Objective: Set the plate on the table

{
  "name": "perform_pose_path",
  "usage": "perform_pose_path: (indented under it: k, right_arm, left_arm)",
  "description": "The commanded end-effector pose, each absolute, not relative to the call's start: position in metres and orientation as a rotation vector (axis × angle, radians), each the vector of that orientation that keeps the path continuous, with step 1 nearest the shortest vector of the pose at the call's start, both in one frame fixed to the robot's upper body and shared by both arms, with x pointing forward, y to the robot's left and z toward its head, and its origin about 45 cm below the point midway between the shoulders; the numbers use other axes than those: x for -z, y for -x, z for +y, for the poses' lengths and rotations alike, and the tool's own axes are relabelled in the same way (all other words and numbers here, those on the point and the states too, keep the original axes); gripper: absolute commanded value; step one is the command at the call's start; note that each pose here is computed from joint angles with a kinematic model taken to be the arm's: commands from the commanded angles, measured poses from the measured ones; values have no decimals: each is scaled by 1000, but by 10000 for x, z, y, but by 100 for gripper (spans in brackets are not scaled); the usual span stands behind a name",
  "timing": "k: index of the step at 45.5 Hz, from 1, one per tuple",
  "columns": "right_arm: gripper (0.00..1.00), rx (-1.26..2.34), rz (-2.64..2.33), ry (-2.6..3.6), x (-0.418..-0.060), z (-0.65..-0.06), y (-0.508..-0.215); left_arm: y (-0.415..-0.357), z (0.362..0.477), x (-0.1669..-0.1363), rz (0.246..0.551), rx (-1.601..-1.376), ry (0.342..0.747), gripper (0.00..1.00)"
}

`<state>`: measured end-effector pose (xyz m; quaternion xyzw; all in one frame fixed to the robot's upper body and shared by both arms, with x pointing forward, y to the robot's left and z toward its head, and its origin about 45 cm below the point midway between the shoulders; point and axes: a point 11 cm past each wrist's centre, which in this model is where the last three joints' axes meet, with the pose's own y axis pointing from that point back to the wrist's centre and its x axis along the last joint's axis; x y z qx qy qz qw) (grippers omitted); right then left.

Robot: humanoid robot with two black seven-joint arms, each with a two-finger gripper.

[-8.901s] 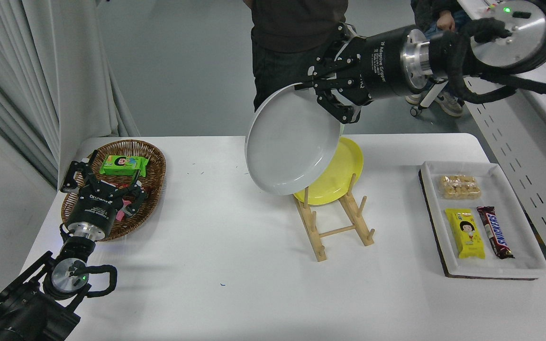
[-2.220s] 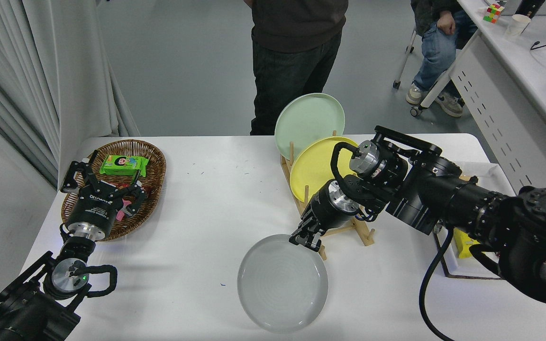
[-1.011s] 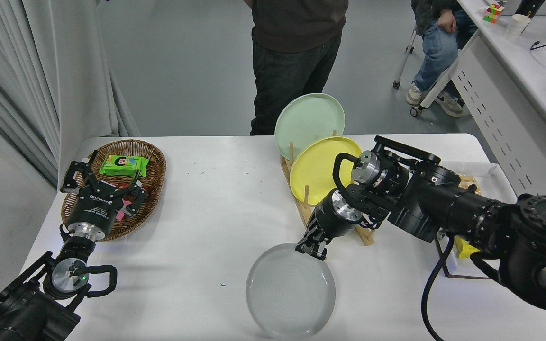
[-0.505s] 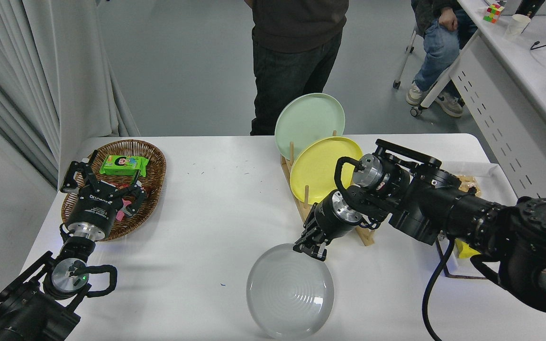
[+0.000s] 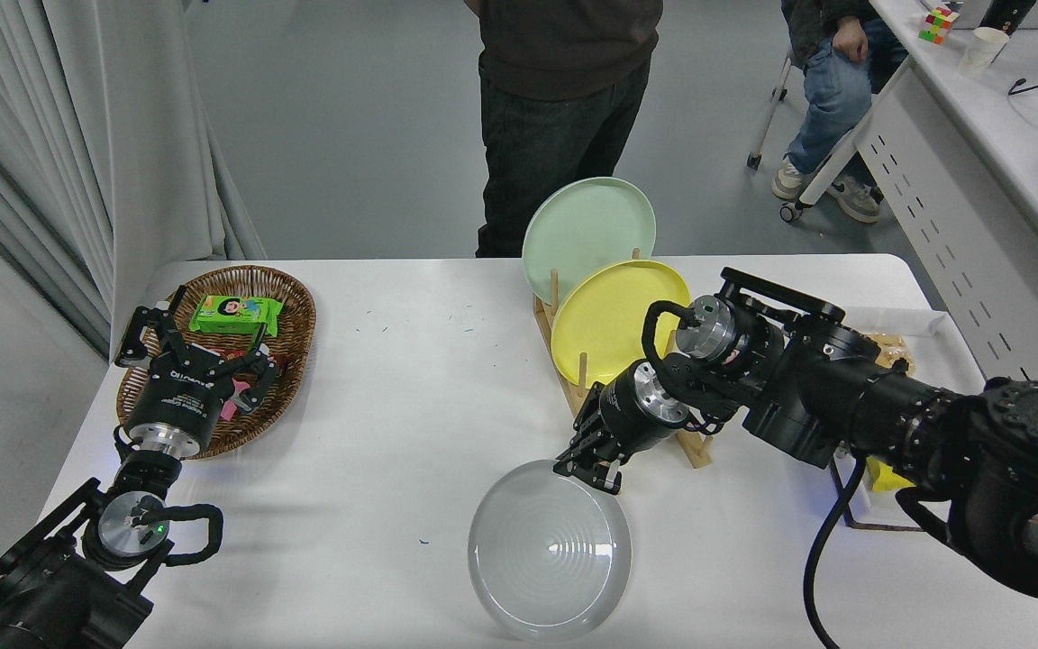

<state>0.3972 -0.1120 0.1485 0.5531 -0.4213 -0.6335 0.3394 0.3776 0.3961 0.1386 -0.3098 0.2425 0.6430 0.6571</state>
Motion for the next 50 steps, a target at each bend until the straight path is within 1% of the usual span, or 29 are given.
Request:
perform_pose_path:
  k: [1, 10, 11, 12, 50]
  right_arm:
    - [0, 1654, -1108, -1436, -1482, -1145, -3988]
    - [0, 1660, -1117, -1426, -1467, -1166, -3989]
    - [0, 1660, -1117, -1426, -1467, -1166, -3989]
    - [0, 1660, -1117, -1426, -1467, -1166, -3989]
    - [0, 1671, -1105, -1417, -1407, -1173, -3946]
  left_arm:
    - [-3776, 3964, -1387, 549, -1457, 702, 98]
    - [-3776, 3963, -1386, 549, -1457, 701, 98]
    - [-3776, 3954, -1382, 551, -1456, 702, 98]
    - [-3776, 3963, -1386, 549, -1457, 702, 98]
    - [-3776, 3957, -1384, 550, -1456, 703, 98]
